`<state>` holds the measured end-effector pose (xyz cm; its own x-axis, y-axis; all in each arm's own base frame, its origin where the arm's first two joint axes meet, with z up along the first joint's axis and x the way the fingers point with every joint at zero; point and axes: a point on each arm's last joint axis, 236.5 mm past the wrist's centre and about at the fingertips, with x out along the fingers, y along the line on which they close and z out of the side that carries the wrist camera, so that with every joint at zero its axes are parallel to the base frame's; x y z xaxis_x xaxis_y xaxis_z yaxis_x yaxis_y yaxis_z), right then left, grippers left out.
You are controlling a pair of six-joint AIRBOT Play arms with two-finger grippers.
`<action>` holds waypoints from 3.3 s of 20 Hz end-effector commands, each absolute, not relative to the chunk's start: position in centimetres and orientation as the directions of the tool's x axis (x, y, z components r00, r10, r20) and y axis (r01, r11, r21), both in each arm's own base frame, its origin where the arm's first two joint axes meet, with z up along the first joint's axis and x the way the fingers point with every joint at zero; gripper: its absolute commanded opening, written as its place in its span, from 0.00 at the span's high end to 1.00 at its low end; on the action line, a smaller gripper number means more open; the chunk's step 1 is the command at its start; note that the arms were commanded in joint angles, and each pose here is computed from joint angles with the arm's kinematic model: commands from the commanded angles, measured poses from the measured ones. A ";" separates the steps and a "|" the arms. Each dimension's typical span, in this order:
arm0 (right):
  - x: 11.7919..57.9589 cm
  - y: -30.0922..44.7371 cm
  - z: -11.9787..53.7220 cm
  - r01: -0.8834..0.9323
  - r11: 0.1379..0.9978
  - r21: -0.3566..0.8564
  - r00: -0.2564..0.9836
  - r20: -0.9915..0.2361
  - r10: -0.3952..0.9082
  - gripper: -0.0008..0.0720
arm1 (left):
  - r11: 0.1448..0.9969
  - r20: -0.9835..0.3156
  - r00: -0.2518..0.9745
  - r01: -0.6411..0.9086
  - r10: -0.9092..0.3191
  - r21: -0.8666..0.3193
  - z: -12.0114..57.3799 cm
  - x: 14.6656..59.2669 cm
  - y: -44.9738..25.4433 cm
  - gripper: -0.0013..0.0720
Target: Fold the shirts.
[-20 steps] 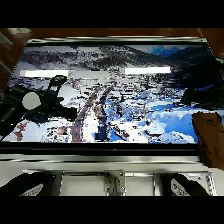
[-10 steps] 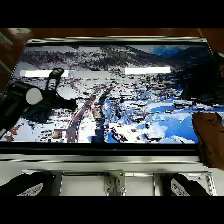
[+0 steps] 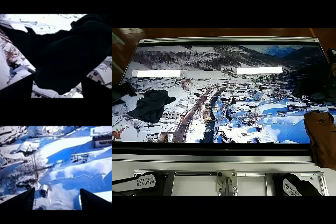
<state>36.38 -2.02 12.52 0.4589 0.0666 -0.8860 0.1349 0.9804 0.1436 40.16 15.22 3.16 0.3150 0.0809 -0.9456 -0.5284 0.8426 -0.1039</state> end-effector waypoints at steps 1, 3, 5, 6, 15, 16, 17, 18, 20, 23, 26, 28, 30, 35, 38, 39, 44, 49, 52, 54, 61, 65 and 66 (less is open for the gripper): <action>36.5 -1.0 12.6 0.123 0.975 0.186 0.463 -0.880 0.109 0.04 | 0.779 -0.975 0.213 -0.602 -0.054 -0.175 -2.9 38.6 16.6 0.08; 36.5 -0.6 12.7 0.119 0.972 0.204 0.464 -0.876 0.127 0.04 | 0.792 -0.980 0.187 -0.587 -0.071 -0.169 -5.8 39.4 15.6 0.07; 36.6 0.0 12.8 0.113 0.967 0.228 0.467 -0.871 0.151 0.04 | 0.805 -0.979 0.178 -0.564 -0.101 -0.186 -8.1 40.8 13.7 0.07; 36.6 0.3 12.9 0.109 0.964 0.240 0.469 -0.868 0.163 0.04 | 0.805 -0.974 0.187 -0.554 -0.127 -0.211 -8.9 41.7 12.4 0.07; 35.5 1.5 12.6 0.035 0.967 0.254 0.420 -0.881 0.217 0.05 | 0.943 -0.831 0.526 -0.146 -0.181 -0.298 7.3 47.3 3.0 0.93; 35.5 1.5 12.6 0.026 0.968 0.249 0.421 -0.881 0.215 0.05 | 0.955 -0.772 0.609 -0.081 -0.180 -0.286 12.4 46.8 1.6 0.93; 35.4 1.6 12.6 0.022 0.968 0.249 0.419 -0.882 0.218 0.05 | 0.962 -0.709 0.680 -0.021 -0.186 -0.273 17.1 45.7 0.0 0.93; 35.2 1.7 12.6 0.010 0.969 0.247 0.409 -0.885 0.222 0.05 | 0.963 -0.634 0.744 0.045 -0.211 -0.267 21.9 43.9 -2.0 0.93; 33.8 2.1 13.0 -0.011 0.968 0.251 0.377 -0.896 0.236 0.05 | 0.943 -0.494 0.813 0.190 -0.308 -0.275 29.2 39.0 -6.7 0.93; 32.5 2.7 16.8 -0.050 0.968 0.246 0.470 -0.849 0.240 0.05 | 0.860 -0.352 0.791 0.408 -0.500 -0.306 35.0 31.9 -13.9 0.93; 30.4 2.9 20.9 -0.077 0.973 0.216 0.583 -0.782 0.220 0.05 | 0.766 -0.338 0.689 0.547 -0.641 -0.338 34.4 28.8 -19.9 0.93; 28.3 3.2 22.0 -0.091 0.974 0.209 0.591 -0.775 0.222 0.05 | 0.727 -0.376 0.623 0.559 -0.686 -0.399 30.6 28.9 -23.4 0.93; 26.7 3.4 21.5 -0.094 0.973 0.210 0.551 -0.803 0.227 0.05 | 0.714 -0.429 0.572 0.523 -0.699 -0.465 24.7 29.6 -26.3 0.93; 25.7 5.9 15.3 -0.065 0.935 0.349 0.399 -0.850 0.345 0.05 | 0.814 -0.726 0.370 0.298 -0.580 -0.498 6.2 27.9 -26.0 0.53; 26.0 6.8 9.6 -0.004 0.909 0.417 0.339 -0.855 0.394 0.05 | 0.847 -0.787 0.314 0.193 -0.532 -0.495 3.9 27.4 -23.9 0.01; 26.1 6.9 8.5 0.002 0.906 0.424 0.327 -0.856 0.400 0.05 | 0.854 -0.793 0.317 0.206 -0.520 -0.477 4.4 27.8 -22.8 0.01; 26.3 2.9 4.7 0.065 0.952 0.299 0.238 -0.931 0.277 0.04 | 0.941 -0.916 0.221 0.124 -0.336 -0.315 3.1 27.1 -11.3 0.01; 27.2 3.3 1.1 0.082 0.910 0.406 0.113 -0.911 0.396 0.04 | 0.854 -0.857 0.052 -0.074 -0.512 -0.515 -3.4 21.9 -12.0 0.01; 27.6 4.7 -1.5 0.112 0.871 0.478 0.019 -0.878 0.479 0.04 | 0.772 -0.793 0.126 -0.180 -0.596 -0.609 -5.8 22.4 -14.6 0.01; 27.6 5.2 -3.1 0.145 0.851 0.505 -0.035 -0.856 0.515 0.04 | 0.741 -0.769 0.171 -0.204 -0.616 -0.639 -6.6 23.4 -16.3 0.01; 26.9 5.2 -6.7 0.212 0.840 0.500 -0.120 -0.839 0.530 0.04 | 0.725 -0.755 0.241 -0.216 -0.610 -0.654 -8.6 25.8 -19.5 0.93; 26.7 6.5 -9.9 0.322 0.791 0.520 -0.102 -0.811 0.576 0.05 | 0.737 -0.742 0.259 -0.137 -0.619 -0.662 -7.5 25.9 -19.5 0.93; 26.8 7.1 -10.4 0.345 0.771 0.535 -0.097 -0.797 0.596 0.05 | 0.738 -0.737 0.265 -0.116 -0.622 -0.664 -7.2 26.0 -19.5 0.93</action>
